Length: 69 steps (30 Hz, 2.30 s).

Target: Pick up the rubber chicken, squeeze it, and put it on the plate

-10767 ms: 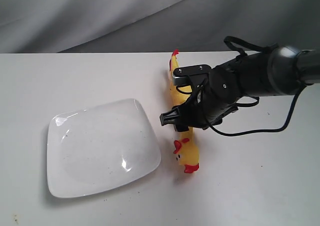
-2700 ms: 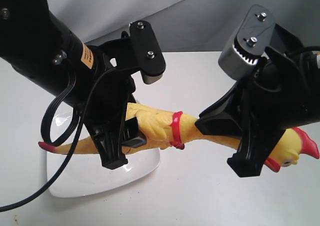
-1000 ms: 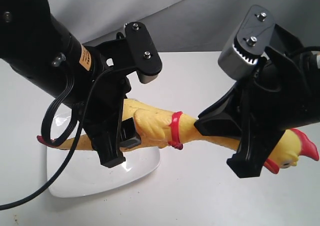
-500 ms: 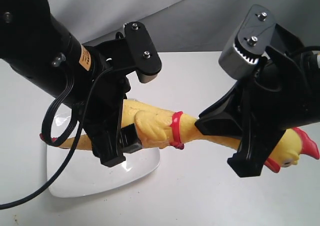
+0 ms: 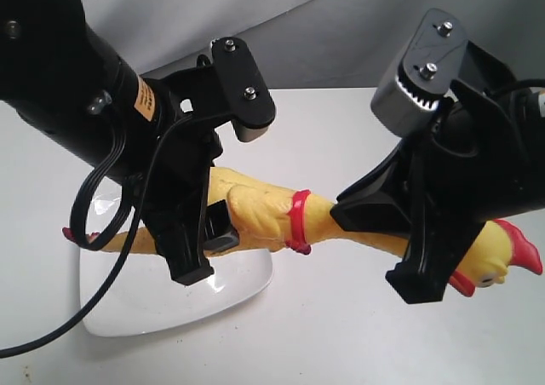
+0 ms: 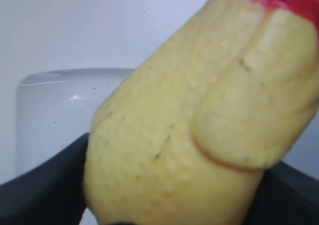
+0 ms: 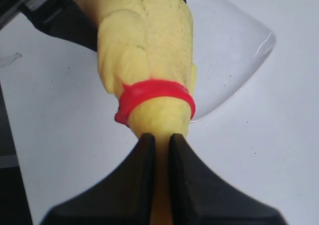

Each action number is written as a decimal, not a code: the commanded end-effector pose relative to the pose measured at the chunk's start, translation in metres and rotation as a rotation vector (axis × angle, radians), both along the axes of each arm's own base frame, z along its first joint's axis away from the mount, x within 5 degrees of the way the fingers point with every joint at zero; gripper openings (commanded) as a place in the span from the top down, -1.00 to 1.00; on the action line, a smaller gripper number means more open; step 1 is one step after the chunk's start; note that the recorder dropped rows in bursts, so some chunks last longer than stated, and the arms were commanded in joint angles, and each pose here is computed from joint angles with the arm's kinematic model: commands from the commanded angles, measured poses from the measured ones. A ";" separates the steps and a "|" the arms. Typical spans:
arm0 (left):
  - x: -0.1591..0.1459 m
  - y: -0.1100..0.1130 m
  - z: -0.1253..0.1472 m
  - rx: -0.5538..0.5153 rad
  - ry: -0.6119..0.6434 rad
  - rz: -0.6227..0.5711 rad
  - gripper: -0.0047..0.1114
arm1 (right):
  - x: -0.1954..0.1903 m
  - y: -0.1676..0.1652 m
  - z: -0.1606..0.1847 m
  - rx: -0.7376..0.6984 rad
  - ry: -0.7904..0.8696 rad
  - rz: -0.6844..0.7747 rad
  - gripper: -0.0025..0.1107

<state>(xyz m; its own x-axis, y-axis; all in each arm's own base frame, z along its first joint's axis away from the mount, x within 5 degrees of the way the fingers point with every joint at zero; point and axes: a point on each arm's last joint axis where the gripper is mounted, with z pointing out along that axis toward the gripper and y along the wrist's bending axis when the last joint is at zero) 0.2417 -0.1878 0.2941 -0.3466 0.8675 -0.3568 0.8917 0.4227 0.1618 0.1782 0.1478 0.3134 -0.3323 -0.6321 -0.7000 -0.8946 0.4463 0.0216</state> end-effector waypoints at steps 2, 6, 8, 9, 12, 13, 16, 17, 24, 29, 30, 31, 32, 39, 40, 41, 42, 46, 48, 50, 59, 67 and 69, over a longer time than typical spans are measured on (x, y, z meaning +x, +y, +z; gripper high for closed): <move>0.002 0.004 0.000 0.027 -0.017 0.020 -0.25 | -0.002 -0.001 0.004 0.022 -0.018 -0.006 0.96; 0.001 0.004 0.000 0.015 -0.001 0.067 -0.88 | -0.002 0.000 0.004 0.024 -0.017 -0.006 0.96; 0.001 0.005 0.000 0.019 0.010 0.093 -0.87 | -0.002 0.000 0.004 0.024 -0.017 -0.006 0.96; 0.000 0.007 0.000 0.037 0.016 0.095 -0.87 | -0.002 0.000 0.004 0.024 -0.017 -0.006 0.96; 0.000 0.014 0.004 0.087 -0.019 0.113 -0.87 | -0.001 0.000 0.005 0.025 -0.018 -0.007 0.96; -0.001 0.018 0.009 0.098 -0.050 0.124 -0.87 | -0.001 0.000 0.005 0.026 -0.021 -0.009 0.96; -0.005 0.030 0.027 0.109 -0.140 0.163 -0.87 | 0.002 0.000 0.005 0.032 -0.039 -0.026 0.96; -0.008 0.033 0.033 0.100 -0.159 0.166 -0.87 | 0.003 0.000 0.005 0.038 -0.049 -0.035 0.96; -0.056 0.071 0.095 -0.087 -0.315 0.269 -0.87 | 0.021 0.006 0.001 0.082 -0.097 -0.119 0.96; -0.096 0.101 0.130 -0.280 -0.412 0.372 -0.87 | 0.049 0.020 -0.031 0.039 -0.061 -0.150 0.96; -0.105 0.108 0.136 -0.315 -0.430 0.387 -0.87 | 0.056 0.023 -0.038 0.035 -0.064 -0.152 0.96; -0.113 0.114 0.141 -0.345 -0.449 0.391 -0.87 | 0.060 0.026 -0.044 0.035 -0.061 -0.154 0.96; -0.120 0.119 0.145 -0.372 -0.462 0.391 -0.85 | 0.067 0.030 -0.049 0.044 -0.063 -0.152 0.96; -0.154 0.136 0.158 -0.517 -0.479 0.375 -0.44 | 0.103 0.075 -0.066 0.249 0.022 -0.030 0.96; -0.156 0.137 0.158 -0.522 -0.480 0.374 -0.34 | 0.108 0.080 -0.069 0.270 0.028 -0.021 0.96; -0.157 0.138 0.159 -0.524 -0.482 0.374 -0.26 | 0.113 0.083 -0.071 0.279 0.036 -0.023 0.96; -0.158 0.139 0.159 -0.523 -0.481 0.375 -0.17 | 0.118 0.086 -0.075 0.277 0.042 -0.025 0.96; -0.158 0.139 0.158 -0.521 -0.479 0.375 0.02 | 0.132 0.093 -0.106 0.229 0.087 -0.047 0.96; -0.158 0.139 0.158 -0.521 -0.479 0.375 0.04 | 0.136 0.094 -0.126 0.199 0.123 -0.057 0.96; -0.158 0.139 0.159 -0.522 -0.480 0.375 0.04 | 0.139 0.096 -0.143 0.168 0.143 -0.054 0.96; -0.158 0.139 0.159 -0.522 -0.480 0.375 0.04 | 0.142 0.096 -0.185 0.097 0.206 -0.050 0.96; -0.158 0.139 0.159 -0.519 -0.483 0.370 0.04 | 0.140 0.095 -0.186 0.073 0.218 -0.052 0.04; -0.158 0.139 0.159 -0.512 -0.489 0.364 0.04 | 0.141 0.094 -0.183 0.076 0.215 -0.055 -0.08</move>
<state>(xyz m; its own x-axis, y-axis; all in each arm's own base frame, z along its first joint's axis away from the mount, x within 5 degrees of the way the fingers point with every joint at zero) 0.0851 -0.0495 0.4519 -0.2849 0.4175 -0.8629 0.5596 0.8033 0.2039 0.3177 0.2419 0.1255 -0.5161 -0.5592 -0.6488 -0.8394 0.4811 0.2531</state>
